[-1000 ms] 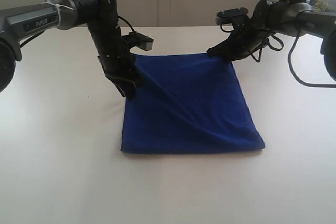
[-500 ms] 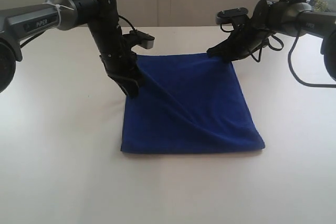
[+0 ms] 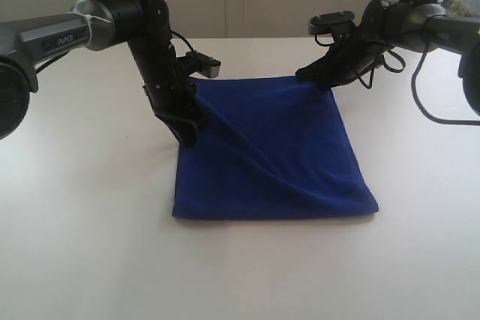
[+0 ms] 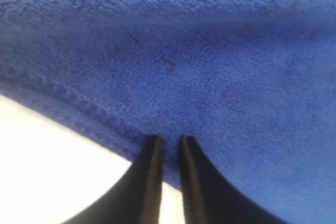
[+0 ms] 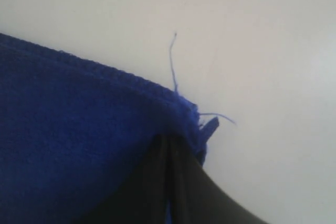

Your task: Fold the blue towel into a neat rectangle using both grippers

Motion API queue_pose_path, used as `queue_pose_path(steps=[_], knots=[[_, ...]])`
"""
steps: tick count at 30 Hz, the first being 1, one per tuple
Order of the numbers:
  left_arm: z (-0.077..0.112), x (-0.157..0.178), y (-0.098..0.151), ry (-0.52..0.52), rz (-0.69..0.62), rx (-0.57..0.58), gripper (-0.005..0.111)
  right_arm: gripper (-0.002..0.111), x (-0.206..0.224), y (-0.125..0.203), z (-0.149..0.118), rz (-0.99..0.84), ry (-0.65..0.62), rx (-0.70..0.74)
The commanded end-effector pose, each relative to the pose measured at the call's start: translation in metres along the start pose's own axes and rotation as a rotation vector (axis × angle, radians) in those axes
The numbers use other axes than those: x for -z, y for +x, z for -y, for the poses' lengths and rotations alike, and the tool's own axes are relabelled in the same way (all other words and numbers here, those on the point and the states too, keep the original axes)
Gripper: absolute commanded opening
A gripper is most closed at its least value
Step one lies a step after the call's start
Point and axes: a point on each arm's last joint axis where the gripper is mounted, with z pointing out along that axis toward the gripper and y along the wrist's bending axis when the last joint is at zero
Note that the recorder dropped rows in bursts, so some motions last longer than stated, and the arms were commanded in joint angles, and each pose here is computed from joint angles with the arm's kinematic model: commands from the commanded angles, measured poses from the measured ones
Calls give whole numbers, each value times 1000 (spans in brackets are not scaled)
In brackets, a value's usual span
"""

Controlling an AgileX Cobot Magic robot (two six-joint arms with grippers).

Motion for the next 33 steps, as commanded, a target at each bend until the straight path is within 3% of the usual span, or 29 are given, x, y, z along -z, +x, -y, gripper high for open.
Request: queue_pose_path(steps=[1, 18, 33], knots=[[3, -3, 3, 5, -45, -24, 2, 0, -4, 6, 2, -43, -2, 8], [8, 30, 8, -45, -62, -59, 0, 0, -4, 6, 2, -43, -2, 8], [5, 11, 13, -3, -139, -49, 0, 0, -4, 6, 2, -45, -2, 8]])
